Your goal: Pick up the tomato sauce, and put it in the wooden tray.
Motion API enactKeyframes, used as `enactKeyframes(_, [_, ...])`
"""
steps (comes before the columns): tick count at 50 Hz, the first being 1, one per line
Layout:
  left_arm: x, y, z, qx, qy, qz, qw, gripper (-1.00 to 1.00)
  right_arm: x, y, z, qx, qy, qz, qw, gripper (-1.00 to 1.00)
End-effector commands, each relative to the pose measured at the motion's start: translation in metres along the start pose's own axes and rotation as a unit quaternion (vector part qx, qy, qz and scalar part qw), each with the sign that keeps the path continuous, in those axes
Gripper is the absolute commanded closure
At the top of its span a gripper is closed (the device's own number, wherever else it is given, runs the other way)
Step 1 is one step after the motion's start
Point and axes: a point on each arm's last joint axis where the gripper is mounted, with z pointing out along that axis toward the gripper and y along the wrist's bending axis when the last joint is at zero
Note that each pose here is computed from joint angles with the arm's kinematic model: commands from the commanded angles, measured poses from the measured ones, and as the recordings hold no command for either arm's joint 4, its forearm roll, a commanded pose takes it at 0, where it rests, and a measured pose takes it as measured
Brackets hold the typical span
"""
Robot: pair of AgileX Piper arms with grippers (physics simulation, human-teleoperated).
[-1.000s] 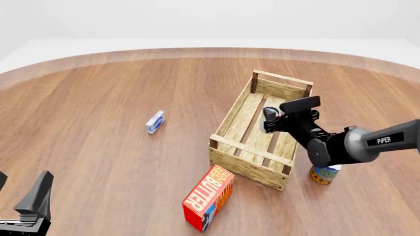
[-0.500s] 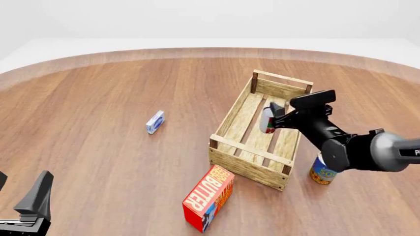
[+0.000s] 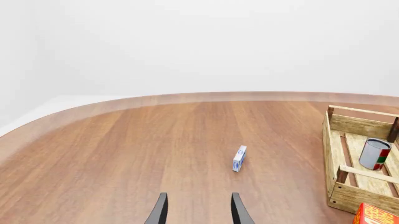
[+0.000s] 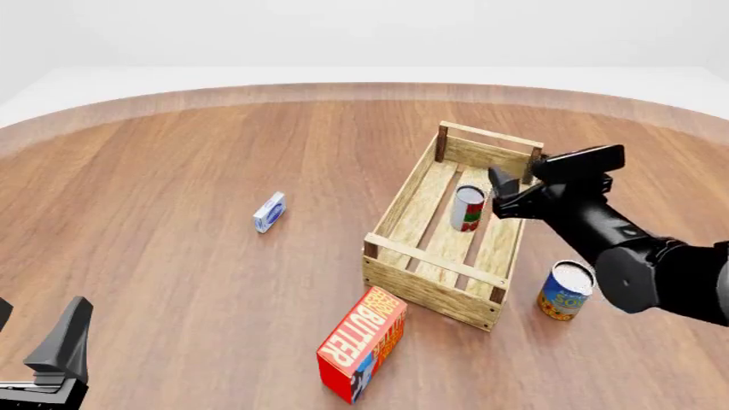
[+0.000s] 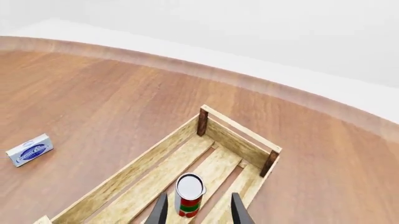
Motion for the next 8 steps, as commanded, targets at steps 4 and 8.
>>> enactKeyframes(4, [0.0, 0.0, 0.0, 0.0, 0.0, 0.0, 1.0, -1.0, -0.014, -0.002, -0.027, 0.003, -0.013, -0.002, 0.9999, -1.0])
enactKeyframes(8, [0.0, 0.0, 0.0, 0.0, 0.0, 0.0, 1.0, -1.0, -0.018, -0.003, -0.036, 0.005, -0.017, -0.004, 0.9998, -1.0])
